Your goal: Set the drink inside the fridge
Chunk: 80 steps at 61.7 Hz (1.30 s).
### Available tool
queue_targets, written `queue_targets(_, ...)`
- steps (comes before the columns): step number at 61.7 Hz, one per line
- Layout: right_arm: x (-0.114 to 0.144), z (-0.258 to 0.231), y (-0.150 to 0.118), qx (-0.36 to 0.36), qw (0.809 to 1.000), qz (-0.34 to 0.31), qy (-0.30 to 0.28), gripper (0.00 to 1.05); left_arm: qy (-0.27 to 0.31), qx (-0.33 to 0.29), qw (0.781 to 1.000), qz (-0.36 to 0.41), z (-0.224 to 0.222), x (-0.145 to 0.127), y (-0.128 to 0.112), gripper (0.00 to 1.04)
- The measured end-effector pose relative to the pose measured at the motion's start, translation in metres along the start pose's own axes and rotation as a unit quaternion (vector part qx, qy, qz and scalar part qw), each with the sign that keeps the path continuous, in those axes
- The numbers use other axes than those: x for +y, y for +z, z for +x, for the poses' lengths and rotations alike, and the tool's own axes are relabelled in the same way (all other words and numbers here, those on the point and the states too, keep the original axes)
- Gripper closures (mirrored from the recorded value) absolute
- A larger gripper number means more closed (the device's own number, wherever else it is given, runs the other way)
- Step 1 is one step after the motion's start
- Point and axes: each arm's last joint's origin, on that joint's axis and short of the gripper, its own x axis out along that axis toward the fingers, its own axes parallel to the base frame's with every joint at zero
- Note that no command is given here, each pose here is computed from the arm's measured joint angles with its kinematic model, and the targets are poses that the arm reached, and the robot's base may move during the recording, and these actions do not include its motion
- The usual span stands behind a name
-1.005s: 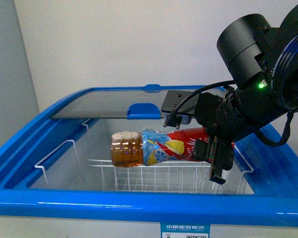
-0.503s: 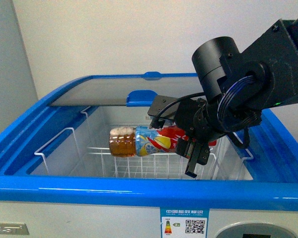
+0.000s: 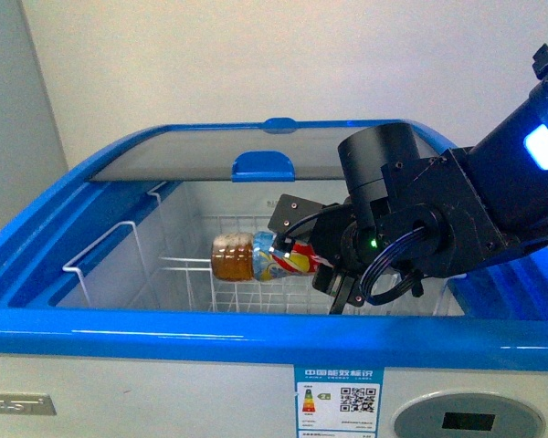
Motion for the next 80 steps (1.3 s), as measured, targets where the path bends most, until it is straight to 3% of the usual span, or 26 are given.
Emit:
queue_targets(18,0.012,0.004,-0.003,-0.010,1.000,-0.023,0.017,0.60,0.000,0.000,1.000,-0.001,0.000,0.000,0.000,1.01)
queue_targets(20,0.014,0.004,-0.003,-0.011,0.999,-0.026,0.025,0.58,0.000,0.000,1.000,-0.001,0.000,0.000,0.000,0.95)
queue_targets(27,0.017,0.004,-0.005,-0.020,0.998,-0.029,0.042,0.31,0.000,0.000,1.000,-0.001,0.000,0.000,0.000,0.68)
queue_targets(37,0.005,-0.004,0.000,-0.042,0.998,-0.024,0.030,0.07,0.000,0.000,1.000,-0.001,0.000,0.000,0.000,0.43)
queue_targets(50,-0.034,-0.034,0.007,-0.082,0.997,-0.003,0.014,0.08,0.000,0.000,1.000,-0.001,0.000,0.000,0.000,0.07)
queue_targets(65,-0.072,-0.074,0.007,-0.109,0.993,0.044,0.015,0.08,0.000,0.000,1.000,-0.001,0.000,0.000,0.000,0.08)
queue_targets(75,-0.112,-0.101,-0.003,-0.090,0.988,0.114,-0.047,0.08,0.000,0.000,1.000,-0.001,0.000,0.000,0.000,0.08)
queue_targets(80,-0.140,-0.124,-0.021,-0.047,0.974,0.197,-0.103,0.08,0.000,0.000,1.000,-0.001,0.000,0.000,0.000,0.08)
